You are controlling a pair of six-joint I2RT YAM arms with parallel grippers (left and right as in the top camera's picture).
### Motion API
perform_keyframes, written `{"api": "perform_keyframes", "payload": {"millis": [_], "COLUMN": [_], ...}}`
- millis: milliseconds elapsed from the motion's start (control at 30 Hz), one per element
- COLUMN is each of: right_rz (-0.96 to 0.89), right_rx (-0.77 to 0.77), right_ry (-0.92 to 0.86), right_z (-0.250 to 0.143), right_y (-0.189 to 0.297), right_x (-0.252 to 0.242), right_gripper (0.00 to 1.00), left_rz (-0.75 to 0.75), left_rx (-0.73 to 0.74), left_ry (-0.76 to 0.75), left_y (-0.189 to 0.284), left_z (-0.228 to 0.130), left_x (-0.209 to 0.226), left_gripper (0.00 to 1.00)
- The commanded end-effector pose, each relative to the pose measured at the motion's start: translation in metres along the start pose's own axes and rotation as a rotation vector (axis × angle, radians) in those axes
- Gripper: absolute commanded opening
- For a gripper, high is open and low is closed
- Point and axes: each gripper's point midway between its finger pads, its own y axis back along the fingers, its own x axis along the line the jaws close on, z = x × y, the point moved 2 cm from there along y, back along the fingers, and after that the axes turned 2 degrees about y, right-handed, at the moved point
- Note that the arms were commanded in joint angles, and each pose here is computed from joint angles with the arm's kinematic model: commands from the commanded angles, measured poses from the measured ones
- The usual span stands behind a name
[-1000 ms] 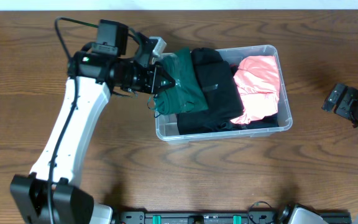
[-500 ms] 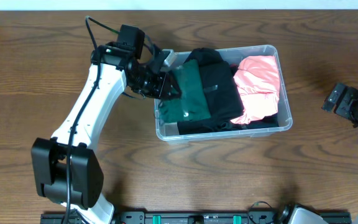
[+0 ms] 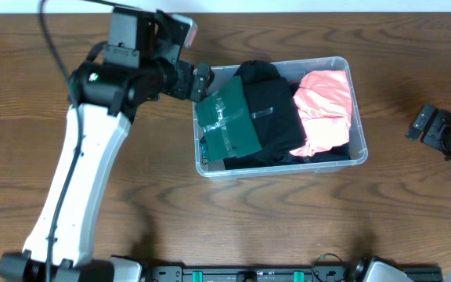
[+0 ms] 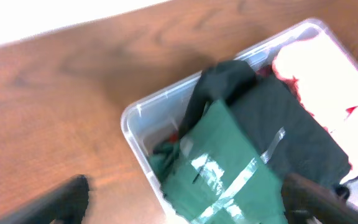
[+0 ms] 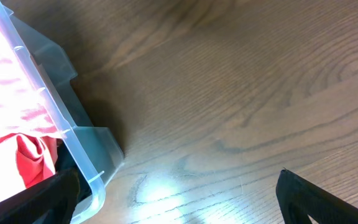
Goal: Pack container
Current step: 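Carry the green cloth with the left gripper and lay it in the bin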
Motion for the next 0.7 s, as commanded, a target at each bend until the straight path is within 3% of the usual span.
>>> {"api": "perform_keyframes", "payload": {"millis": [0,33,100,233,467,567,667], "right_rz": [0.002,0.001,0.001,0.001,0.001,0.001,0.001], "right_rx": [-0.004,-0.002,-0.001,0.000,0.007,0.007,0.006], "right_ry": [0.008,0.008,0.008,0.008,0.007,0.007,0.007], "right_z": [0.000,0.000,-0.001,-0.001,-0.002,-0.002,-0.002], "right_y": [0.001,0.001,0.001,0.001,0.001,0.001,0.001], "right_x": [-0.001,-0.001,-0.001,-0.001,-0.001,-0.001,-0.001], "right_gripper": [0.99,0.99,0.99,0.99,0.99,0.99,0.99], "left_rz": [0.010,0.001,-0.019,-0.056,-0.089,-0.090,-0.089], "left_rx": [0.032,0.044,0.074,0.166,0.429,0.482,0.456], "left_ry": [-0.021,-0.027,-0.042,-0.065,-0.069,-0.064,-0.074], "left_y": [-0.018,-0.026,-0.045,-0.092,-0.181,-0.192,-0.175], "left_z": [-0.003,-0.005,-0.009,-0.026,-0.097,-0.112,-0.098], "left_x": [-0.004,-0.007,-0.015,-0.030,-0.042,-0.042,-0.043], "left_gripper": [0.55,0.32,0.20,0.20,0.19,0.13,0.12]}}
